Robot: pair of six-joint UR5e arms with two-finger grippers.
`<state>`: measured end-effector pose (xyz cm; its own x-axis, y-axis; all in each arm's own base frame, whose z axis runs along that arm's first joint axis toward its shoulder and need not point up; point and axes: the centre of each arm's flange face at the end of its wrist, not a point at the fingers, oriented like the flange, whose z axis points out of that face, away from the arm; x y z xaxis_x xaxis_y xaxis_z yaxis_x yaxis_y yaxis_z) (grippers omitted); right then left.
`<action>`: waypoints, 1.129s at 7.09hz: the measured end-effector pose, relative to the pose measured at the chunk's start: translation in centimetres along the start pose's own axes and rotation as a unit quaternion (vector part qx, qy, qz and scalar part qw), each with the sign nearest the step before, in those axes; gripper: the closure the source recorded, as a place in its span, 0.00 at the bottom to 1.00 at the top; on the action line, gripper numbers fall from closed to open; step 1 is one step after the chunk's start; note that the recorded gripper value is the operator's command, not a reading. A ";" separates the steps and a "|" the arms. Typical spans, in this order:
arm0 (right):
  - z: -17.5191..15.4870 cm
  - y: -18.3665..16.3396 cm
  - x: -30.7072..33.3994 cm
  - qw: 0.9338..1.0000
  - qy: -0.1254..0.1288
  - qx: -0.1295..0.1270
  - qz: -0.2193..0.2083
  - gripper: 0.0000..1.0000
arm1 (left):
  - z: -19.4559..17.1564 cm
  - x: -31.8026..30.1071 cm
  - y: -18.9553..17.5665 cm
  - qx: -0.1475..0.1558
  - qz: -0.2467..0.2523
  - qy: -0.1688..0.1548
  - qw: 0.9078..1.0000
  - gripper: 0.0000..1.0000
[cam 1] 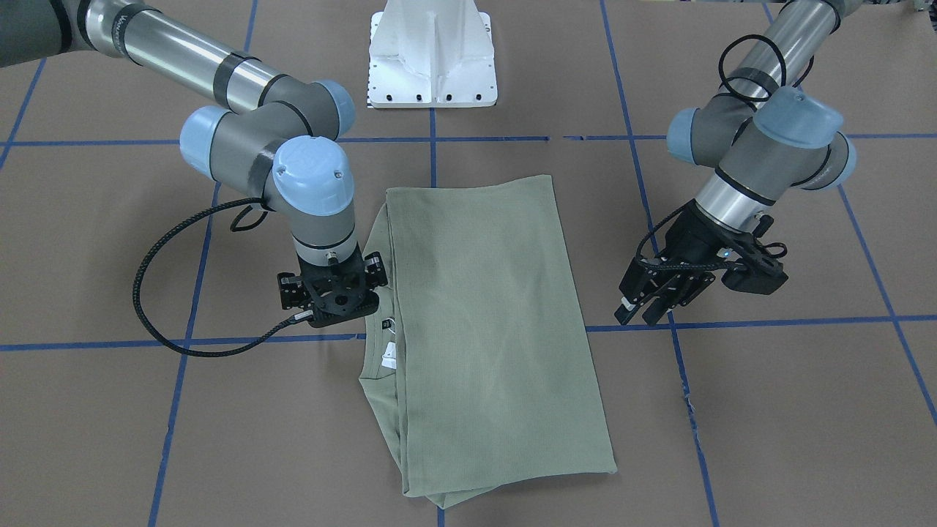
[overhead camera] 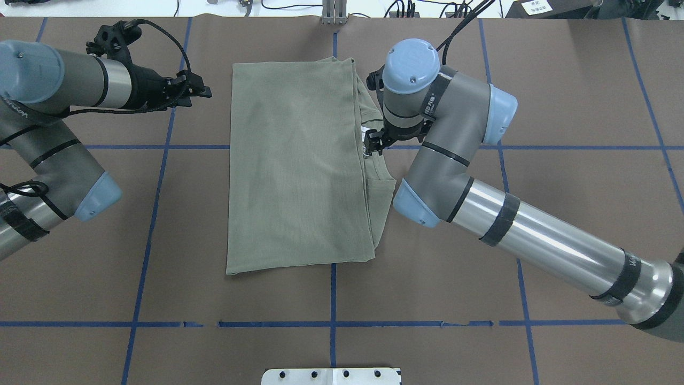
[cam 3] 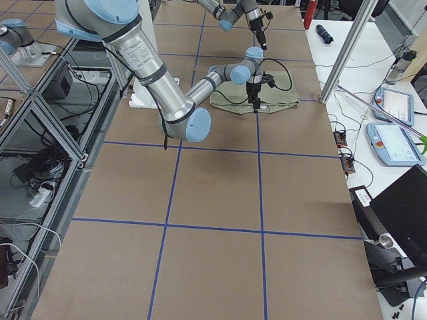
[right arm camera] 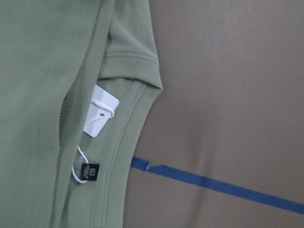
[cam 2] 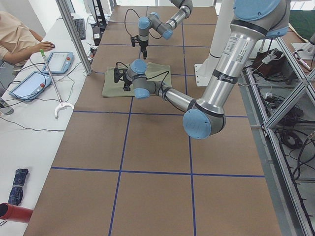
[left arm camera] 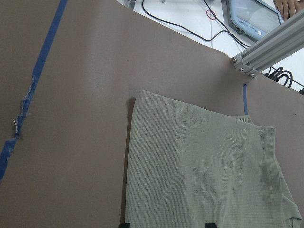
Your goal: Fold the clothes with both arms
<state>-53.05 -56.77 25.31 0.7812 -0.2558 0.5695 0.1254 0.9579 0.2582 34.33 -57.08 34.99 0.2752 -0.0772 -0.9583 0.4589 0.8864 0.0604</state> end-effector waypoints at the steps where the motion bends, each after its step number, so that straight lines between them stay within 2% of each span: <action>1: -0.3 -1.8 -1.5 1.000 0.003 0.013 0.014 0.00 | -0.1 0.1 0.0 0.000 0.001 0.001 1.000 0.39; 2: -0.7 -2.3 -2.5 0.999 -0.002 0.022 0.034 0.00 | -0.1 0.2 0.1 -0.001 0.001 0.002 1.000 0.39; 3: -1.3 -0.9 -3.3 0.997 -0.016 0.029 0.066 0.00 | -0.1 0.2 0.1 -0.001 0.001 0.002 1.000 0.39; 4: -1.9 2.0 -4.0 0.993 -0.034 0.033 0.109 0.00 | -0.1 0.2 0.1 -0.001 0.001 0.002 1.000 0.39; 5: -2.7 5.4 -4.6 0.984 -0.051 0.038 0.164 0.00 | -0.2 0.2 0.1 -0.001 0.001 0.002 1.000 0.36; 6: -2.8 9.2 -5.3 0.975 -0.060 0.047 0.211 0.00 | -0.1 0.3 0.1 -0.002 0.001 0.002 1.000 0.04; 7: -2.6 13.0 -6.1 0.964 -0.064 0.054 0.251 0.00 | 0.0 0.3 0.2 -0.003 -0.001 0.002 1.000 0.02; 8: -2.3 15.9 -7.1 0.951 -0.069 0.058 0.297 0.00 | 0.0 0.4 0.2 -0.005 -0.002 0.002 1.000 0.02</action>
<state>-55.17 -39.44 23.62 0.6047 0.3029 0.7366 -0.3873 0.9200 -0.0604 34.54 -56.90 34.64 0.2701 -0.0794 -0.9596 0.4519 0.8904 0.0535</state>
